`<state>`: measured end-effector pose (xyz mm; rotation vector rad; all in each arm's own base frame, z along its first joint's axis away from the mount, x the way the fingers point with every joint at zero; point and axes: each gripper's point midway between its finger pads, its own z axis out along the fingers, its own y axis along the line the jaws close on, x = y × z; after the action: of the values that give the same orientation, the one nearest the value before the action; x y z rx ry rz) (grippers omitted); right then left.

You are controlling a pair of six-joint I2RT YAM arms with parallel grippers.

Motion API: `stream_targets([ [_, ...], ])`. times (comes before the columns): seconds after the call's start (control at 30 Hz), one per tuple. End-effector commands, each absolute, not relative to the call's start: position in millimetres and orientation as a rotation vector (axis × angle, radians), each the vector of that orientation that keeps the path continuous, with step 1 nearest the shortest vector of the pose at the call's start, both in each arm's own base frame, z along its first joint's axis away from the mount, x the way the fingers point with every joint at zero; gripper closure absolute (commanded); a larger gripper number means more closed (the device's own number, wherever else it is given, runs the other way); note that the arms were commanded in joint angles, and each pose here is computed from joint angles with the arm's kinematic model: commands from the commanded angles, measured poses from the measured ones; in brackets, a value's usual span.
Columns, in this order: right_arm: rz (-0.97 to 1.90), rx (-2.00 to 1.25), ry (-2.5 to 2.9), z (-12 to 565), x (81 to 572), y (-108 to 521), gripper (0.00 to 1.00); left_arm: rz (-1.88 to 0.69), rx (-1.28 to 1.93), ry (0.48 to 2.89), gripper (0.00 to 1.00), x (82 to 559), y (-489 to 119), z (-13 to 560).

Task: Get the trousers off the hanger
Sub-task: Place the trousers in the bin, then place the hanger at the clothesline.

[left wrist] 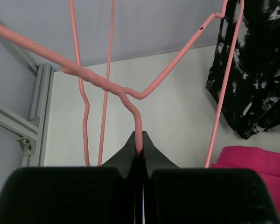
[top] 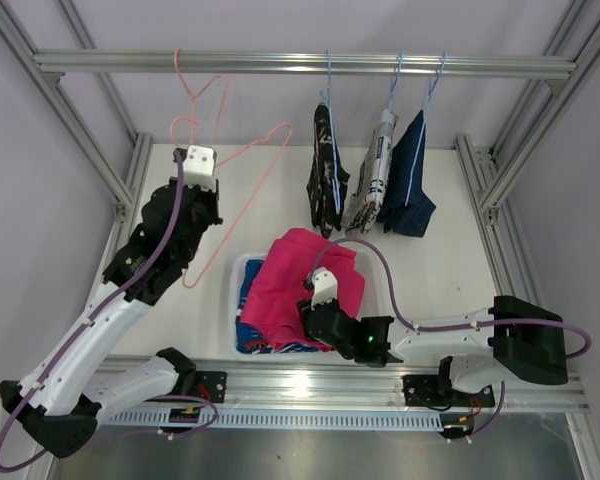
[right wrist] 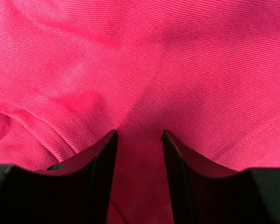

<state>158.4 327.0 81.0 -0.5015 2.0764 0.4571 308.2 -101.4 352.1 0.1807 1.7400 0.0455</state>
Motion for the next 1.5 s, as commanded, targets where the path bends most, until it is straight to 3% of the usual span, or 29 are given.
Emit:
stream_targets([
  [0.0, 0.461, -0.434, 2.057, 95, 158, 333, 0.52, -0.097, 0.208, 1.631, 1.0, 295, -115, 382],
  [0.2, 0.458, -0.418, 1.942, 185, 162, 345, 0.47, -0.195, 0.24, 1.585, 0.99, 283, -124, 394],
  [0.4, 0.678, -0.263, 1.755, 303, 168, 353, 0.42, -0.353, 0.287, 1.487, 0.99, 258, -137, 417],
  [0.6, 0.853, -0.033, 1.583, 374, 181, 324, 0.39, -0.446, 0.319, 1.431, 0.99, 241, -143, 430],
  [0.87, 1.029, -0.005, 1.447, 414, 192, 327, 0.38, -0.65, 0.495, 1.326, 0.99, 204, -173, 443],
  [1.47, 1.148, -0.181, 1.349, 424, 179, 350, 0.41, -0.651, 0.489, 1.328, 0.99, 202, -171, 443],
])
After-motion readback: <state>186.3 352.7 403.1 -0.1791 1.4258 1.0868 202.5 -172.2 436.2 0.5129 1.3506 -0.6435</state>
